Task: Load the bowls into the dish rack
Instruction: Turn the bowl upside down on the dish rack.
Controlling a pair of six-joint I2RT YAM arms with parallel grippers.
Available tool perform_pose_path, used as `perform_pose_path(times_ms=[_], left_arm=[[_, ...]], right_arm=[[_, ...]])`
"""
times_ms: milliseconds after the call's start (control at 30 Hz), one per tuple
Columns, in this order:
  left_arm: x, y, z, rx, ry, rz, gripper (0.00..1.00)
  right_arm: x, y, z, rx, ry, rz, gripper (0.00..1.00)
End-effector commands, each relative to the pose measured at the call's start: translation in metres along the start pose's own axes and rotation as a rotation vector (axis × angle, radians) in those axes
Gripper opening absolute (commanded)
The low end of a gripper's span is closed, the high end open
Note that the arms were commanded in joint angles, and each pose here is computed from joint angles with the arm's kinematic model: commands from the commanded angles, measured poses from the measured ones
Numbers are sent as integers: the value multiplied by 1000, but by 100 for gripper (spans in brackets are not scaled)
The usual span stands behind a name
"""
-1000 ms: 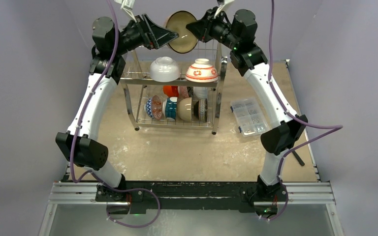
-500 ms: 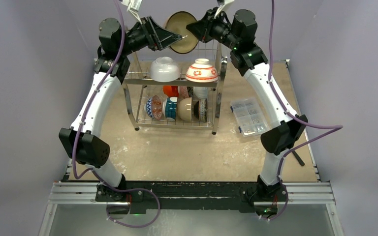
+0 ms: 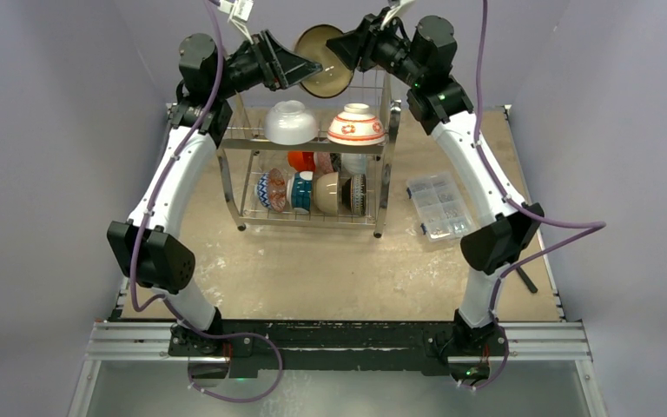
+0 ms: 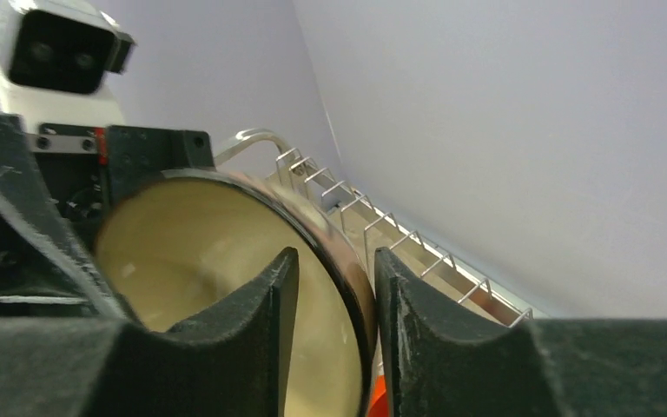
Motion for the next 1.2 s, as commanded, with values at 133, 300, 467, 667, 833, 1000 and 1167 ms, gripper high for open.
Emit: perform_pose_path(times_ms=[133,300,467,667,833,1000,1167], left_arm=[[3,-10,-17,-114,13,-86,0],[6,-19,-27,-179,46,-183,0],[10,-25,-34,-210,98,-284,0],[11,-35,-45,-296,198,-442,0],[9,-47,-56,-328,328,-581,0],[7,-57,-58,-314,415,-658,0],[5,-63,-58,-330,432,-701,0]], right_arm=[[22,-16,-40,-143,-59,-46,47],[20,-18,-39,-144,-53,-31,55],[20,-18,-39,-145,-50,-31,63],[20,-20,-38,-139,-47,-28,64],[19,-23,-35,-130,-44,-25,64],[18,-23,-31,-120,-35,-25,64],[19,-20,-27,-99,-26,-61,67]])
Point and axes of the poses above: each gripper's point midway between its finger pads, its own y axis out along the fingers, its own x axis along the line the jaws close on, z = x × y, the point moved 10 cm from there along -y, back along the fingers, and after that the axes turned 2 degrees about -y, right-handed, at the moved point
